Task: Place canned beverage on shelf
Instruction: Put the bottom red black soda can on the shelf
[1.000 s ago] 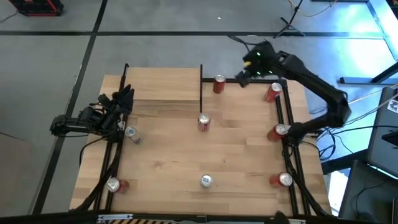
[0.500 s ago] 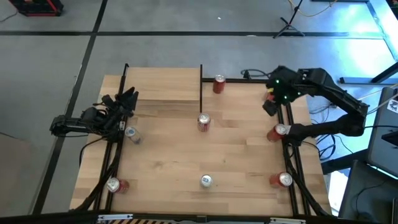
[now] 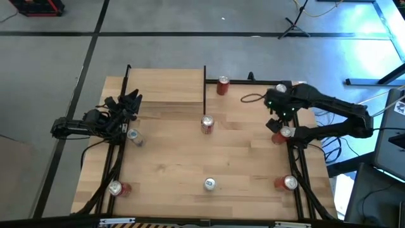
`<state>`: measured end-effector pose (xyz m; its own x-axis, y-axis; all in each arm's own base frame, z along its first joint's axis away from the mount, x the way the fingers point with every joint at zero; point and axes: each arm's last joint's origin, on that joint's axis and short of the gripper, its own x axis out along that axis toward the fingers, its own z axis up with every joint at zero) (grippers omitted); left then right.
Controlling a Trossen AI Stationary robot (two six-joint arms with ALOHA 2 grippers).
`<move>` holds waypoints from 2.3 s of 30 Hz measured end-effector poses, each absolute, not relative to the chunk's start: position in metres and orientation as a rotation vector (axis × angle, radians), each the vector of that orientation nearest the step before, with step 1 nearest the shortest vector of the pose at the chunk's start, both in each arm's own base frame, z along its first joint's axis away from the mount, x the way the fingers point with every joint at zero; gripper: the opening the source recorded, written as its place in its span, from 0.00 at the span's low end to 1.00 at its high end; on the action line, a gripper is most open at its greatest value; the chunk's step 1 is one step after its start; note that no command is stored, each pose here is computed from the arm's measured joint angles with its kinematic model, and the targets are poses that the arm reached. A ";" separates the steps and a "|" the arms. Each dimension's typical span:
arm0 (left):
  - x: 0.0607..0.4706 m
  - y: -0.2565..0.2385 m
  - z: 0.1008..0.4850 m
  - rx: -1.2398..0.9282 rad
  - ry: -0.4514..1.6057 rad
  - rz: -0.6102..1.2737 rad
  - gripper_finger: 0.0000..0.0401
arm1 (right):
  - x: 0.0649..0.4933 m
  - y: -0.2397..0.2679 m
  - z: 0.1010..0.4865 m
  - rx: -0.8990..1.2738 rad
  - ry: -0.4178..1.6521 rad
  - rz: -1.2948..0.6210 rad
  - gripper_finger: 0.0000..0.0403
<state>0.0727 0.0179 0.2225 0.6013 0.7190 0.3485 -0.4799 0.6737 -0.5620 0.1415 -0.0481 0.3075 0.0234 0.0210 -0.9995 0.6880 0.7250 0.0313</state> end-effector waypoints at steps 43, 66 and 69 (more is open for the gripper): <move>0.073 0.017 0.224 -0.425 -0.590 0.693 0.75 | 0.149 -0.050 0.253 0.532 1.670 -0.453 0.58; 0.096 0.014 0.321 -0.224 -0.233 0.630 0.75 | 0.282 -0.099 0.398 0.001 1.181 -0.228 0.58; 0.098 0.013 0.331 -0.298 -0.193 0.593 0.75 | 0.297 -0.105 0.408 -0.032 1.152 -0.222 0.58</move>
<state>0.0981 0.0130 0.3307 0.8133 0.5743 0.0935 -0.5190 0.7887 -0.3295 0.2970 -0.1047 0.4078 0.3871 -0.1906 -0.9021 0.1578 0.9777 -0.1389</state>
